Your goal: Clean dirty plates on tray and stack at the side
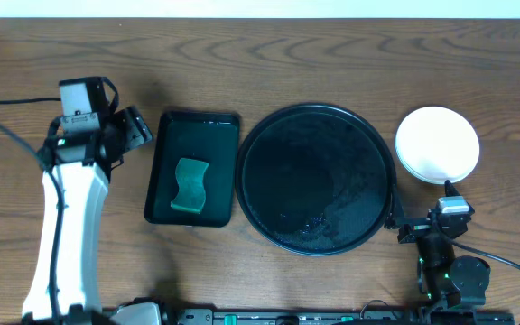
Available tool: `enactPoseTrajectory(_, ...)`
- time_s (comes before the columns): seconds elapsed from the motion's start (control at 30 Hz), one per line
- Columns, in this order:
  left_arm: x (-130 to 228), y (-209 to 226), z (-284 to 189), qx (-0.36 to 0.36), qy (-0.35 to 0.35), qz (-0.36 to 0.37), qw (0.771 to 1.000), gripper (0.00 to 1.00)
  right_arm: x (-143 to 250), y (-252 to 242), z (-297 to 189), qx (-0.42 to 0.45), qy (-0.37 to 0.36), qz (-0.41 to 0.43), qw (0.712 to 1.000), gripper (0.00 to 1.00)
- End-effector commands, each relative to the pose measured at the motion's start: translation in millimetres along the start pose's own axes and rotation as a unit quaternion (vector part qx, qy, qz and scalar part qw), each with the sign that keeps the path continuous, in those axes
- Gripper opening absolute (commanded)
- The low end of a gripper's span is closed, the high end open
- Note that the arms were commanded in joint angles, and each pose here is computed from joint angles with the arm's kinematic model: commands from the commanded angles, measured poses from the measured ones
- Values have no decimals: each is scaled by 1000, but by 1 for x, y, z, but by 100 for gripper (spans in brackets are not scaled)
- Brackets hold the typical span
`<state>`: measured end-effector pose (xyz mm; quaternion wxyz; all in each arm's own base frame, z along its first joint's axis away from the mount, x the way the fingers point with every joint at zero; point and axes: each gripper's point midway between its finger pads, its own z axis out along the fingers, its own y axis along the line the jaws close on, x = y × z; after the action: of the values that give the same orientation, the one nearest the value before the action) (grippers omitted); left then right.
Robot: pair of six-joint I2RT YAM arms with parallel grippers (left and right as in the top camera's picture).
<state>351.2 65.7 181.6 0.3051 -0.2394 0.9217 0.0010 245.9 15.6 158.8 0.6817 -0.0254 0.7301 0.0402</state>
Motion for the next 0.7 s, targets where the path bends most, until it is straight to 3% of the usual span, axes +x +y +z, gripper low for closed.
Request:
enactPoseTrajectory(0.0,-17,0,-32,11,-50,-10,999,81,0,0,0,-1,-1,-5,1000,99)
enactPoseTrajectory(0.43,-34,1,-155,69,-216,-20,974,80,0,0,0,-1,-1,-5,1000,99)
enactPoseTrajectory(0.67,-30,5,-196,89,-271,-24,958,80,0,0,0,-1,-1,-5,1000,99)
